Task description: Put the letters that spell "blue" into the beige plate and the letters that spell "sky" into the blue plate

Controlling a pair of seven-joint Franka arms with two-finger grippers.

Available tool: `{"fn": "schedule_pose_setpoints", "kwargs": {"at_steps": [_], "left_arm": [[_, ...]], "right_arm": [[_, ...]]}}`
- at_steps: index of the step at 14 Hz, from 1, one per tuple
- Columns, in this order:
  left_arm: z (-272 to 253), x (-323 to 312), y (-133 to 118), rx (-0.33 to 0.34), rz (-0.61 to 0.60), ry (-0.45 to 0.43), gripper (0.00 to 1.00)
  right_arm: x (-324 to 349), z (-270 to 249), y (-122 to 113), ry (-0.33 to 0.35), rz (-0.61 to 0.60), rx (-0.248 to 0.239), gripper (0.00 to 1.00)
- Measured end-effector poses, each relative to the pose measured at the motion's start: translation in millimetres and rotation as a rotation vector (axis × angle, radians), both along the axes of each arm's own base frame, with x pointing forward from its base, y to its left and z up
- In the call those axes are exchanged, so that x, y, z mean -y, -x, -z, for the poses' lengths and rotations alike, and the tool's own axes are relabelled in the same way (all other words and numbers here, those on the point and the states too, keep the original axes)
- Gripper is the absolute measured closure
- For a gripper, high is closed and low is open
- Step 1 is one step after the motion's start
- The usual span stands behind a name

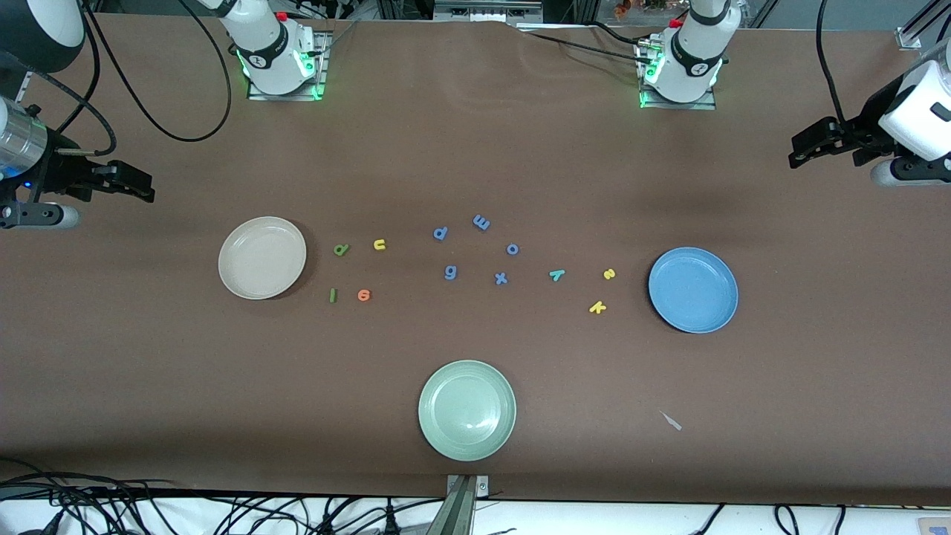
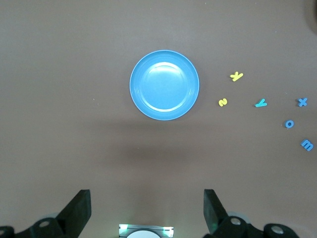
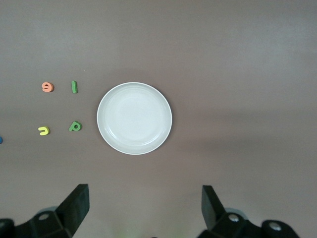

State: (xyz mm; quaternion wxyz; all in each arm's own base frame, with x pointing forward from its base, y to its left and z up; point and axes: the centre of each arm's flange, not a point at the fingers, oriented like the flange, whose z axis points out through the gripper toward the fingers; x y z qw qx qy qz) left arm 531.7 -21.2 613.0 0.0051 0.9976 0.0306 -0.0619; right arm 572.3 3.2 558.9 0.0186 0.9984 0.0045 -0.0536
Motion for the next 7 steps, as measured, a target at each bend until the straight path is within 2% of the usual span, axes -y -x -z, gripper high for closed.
{"fn": "schedule_pose_setpoints", "kwargs": {"at_steps": [3,7], "left_arm": [[-8.9,-0.8,-8.7,0.026,-0.001,-0.005,0.0],[-8.0,-3.8,-15.8,0.028,-0.007,-0.01,0.0]], "right_arm": [[0.0,0.0,0.0,0.0,0.0,0.0,0.0],[0.0,0.0,0.0,0.0,0.0,0.0,0.0]]}}
